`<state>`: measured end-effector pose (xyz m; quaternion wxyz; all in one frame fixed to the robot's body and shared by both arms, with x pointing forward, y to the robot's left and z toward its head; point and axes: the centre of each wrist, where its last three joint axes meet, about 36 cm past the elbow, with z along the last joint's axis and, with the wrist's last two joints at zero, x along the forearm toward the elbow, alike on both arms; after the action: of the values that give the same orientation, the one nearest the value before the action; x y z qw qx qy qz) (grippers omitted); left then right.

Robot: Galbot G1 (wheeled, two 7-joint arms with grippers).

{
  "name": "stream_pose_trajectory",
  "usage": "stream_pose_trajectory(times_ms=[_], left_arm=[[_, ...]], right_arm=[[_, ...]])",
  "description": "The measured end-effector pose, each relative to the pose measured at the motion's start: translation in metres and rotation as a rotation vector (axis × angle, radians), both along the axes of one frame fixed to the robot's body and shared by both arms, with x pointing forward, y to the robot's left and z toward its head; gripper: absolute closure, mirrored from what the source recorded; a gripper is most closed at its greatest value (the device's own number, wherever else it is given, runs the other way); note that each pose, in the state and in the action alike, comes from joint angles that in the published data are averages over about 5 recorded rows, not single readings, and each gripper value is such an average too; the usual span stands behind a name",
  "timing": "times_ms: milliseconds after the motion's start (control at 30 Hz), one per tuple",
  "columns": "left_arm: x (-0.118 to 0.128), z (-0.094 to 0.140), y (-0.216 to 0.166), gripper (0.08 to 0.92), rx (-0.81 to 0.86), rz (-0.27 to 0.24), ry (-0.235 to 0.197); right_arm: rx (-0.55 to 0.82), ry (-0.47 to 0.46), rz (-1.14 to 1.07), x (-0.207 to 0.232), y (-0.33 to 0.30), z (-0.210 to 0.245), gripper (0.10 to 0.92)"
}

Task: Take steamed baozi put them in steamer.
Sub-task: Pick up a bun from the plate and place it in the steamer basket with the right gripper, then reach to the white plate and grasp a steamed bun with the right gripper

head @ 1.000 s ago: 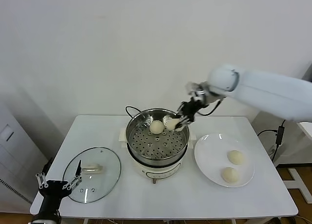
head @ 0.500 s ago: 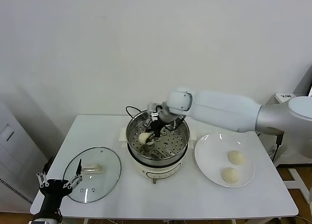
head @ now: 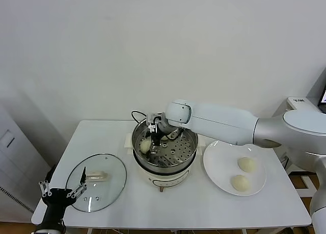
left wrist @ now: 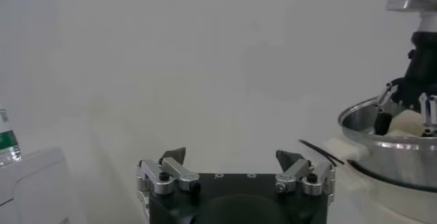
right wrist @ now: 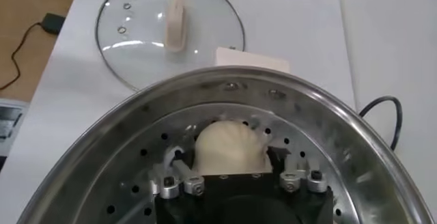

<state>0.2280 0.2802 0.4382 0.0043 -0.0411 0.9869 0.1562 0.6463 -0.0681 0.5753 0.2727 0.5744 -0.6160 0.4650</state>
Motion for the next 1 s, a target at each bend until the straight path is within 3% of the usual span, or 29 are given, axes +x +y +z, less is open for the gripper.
stream_pose_trajectory(times_ms=[233, 533, 700, 1000], left_arm=[[-0.001, 0.002, 0.001, 0.177, 0.005, -0.004, -0.005], [0.003, 0.005, 0.0, 0.177, 0.006, -0.013, -0.016], [0.007, 0.004, -0.001, 0.177, 0.004, -0.016, -0.014], [0.01, 0.003, -0.002, 0.177, 0.006, -0.03, -0.011]], right_arm=[[-0.031, -0.012, -0.01, 0.014, -0.052, 0.055, 0.2], [-0.123, 0.028, -0.029, 0.023, -0.178, 0.121, 0.2], [-0.179, 0.053, -0.036, 0.011, -0.246, 0.108, 0.2], [-0.251, 0.118, -0.014, -0.014, -0.311, 0.026, 0.2]])
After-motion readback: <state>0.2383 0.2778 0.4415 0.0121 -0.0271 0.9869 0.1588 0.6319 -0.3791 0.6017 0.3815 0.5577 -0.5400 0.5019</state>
